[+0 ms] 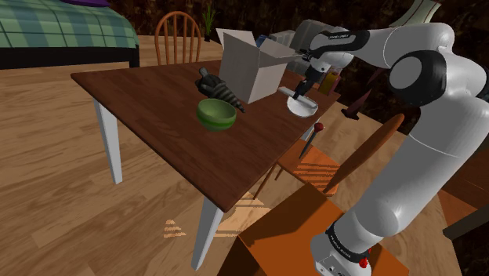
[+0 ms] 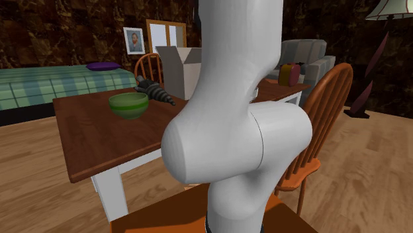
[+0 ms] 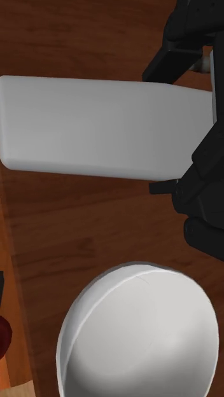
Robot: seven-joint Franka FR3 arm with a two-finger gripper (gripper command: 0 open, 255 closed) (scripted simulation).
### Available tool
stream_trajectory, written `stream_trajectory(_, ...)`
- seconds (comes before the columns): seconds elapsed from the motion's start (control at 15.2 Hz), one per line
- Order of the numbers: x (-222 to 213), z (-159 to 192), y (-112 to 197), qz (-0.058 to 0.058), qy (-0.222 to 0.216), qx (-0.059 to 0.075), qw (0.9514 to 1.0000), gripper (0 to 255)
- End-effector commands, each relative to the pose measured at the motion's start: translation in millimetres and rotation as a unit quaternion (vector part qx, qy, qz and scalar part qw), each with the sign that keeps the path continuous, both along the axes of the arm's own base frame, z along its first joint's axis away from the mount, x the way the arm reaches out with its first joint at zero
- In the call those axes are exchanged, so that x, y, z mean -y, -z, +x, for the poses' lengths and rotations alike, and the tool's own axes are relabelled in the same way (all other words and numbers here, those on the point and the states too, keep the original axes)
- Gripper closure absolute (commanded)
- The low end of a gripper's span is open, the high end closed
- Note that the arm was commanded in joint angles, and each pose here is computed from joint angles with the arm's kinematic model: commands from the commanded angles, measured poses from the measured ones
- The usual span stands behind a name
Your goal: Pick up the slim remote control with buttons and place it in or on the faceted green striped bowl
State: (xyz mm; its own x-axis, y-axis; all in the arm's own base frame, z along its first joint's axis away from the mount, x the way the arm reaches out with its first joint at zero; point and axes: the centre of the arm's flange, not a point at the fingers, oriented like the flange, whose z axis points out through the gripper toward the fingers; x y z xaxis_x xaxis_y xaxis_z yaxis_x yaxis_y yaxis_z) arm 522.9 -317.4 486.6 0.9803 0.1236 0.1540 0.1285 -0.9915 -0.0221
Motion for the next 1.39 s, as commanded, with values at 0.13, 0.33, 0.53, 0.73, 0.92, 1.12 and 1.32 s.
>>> stream_trajectory(0.13, -13.4, 2.7, -12.6, 0.000, 0.000, 0.000, 1.0000, 255)
stream_trajectory(0.33, -51.9, 12.2, -13.1, 0.000, 0.000, 0.000, 1.0000, 255)
stream_trajectory(0.53, -90.3, 21.6, -13.5, 0.000, 0.000, 0.000, 1.0000, 255)
stream_trajectory(0.73, -128.8, 31.0, -14.0, 0.000, 0.000, 0.000, 1.0000, 255)
stream_trajectory(0.92, -167.3, 40.5, -14.5, 0.000, 0.000, 0.000, 1.0000, 255)
stream_trajectory(1.12, -205.7, 49.9, -14.9, 0.000, 0.000, 0.000, 1.0000, 255)
stream_trajectory(1.32, -244.2, 59.3, -15.4, 0.000, 0.000, 0.000, 1.0000, 255)
